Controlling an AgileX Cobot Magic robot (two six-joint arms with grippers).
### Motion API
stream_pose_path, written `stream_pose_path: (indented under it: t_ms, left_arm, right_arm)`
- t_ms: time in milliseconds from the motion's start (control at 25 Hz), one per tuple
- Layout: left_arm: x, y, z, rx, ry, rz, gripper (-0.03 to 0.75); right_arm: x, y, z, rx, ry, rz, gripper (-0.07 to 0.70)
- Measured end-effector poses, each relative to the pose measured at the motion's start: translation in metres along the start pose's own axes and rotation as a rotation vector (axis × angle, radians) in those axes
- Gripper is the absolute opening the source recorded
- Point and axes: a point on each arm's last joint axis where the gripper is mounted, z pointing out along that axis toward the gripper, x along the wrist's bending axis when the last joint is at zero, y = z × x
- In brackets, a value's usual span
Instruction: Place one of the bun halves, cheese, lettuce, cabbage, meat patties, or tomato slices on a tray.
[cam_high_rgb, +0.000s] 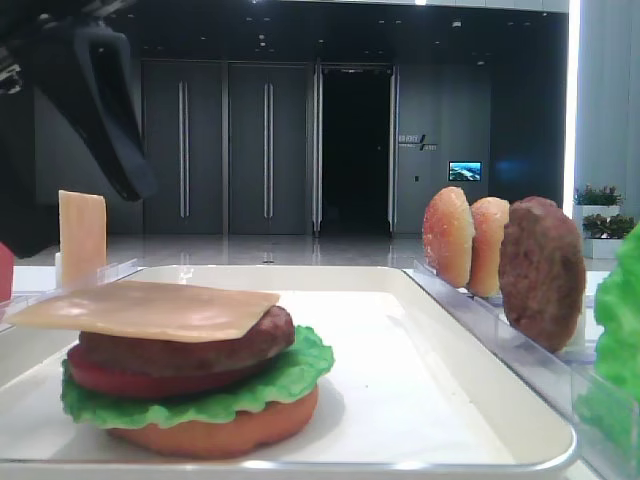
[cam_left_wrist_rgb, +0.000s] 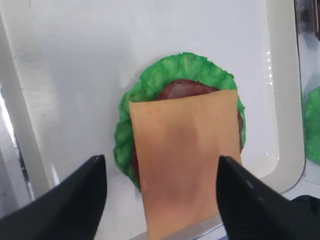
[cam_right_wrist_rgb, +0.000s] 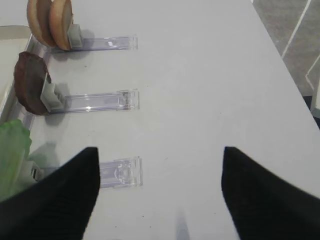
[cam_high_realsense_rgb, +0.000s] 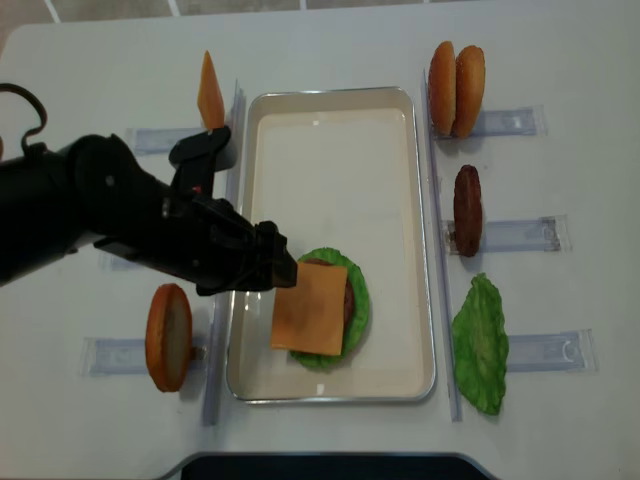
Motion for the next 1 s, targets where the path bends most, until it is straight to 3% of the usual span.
stream_pose_path:
  t_ms: [240,520,1000]
  left_arm:
    - [0.0,0.011,-0.009,-0.005,0.039,0.016,0.521]
    - [0.009,0.024,-0.046,-0.103,0.07,0.021,0.521]
    - [0.048,0.014,-0.108,-0.152,0.313,0.002,0.521]
  right_arm:
    - [0.0,0.0,0.0,0.0,0.0,0.0,0.515]
    - [0.0,0.0,0.0,0.0,0.0,0.0,0.515]
    - [0.0,0.0,0.0,0.0,0.0,0.0,0.515]
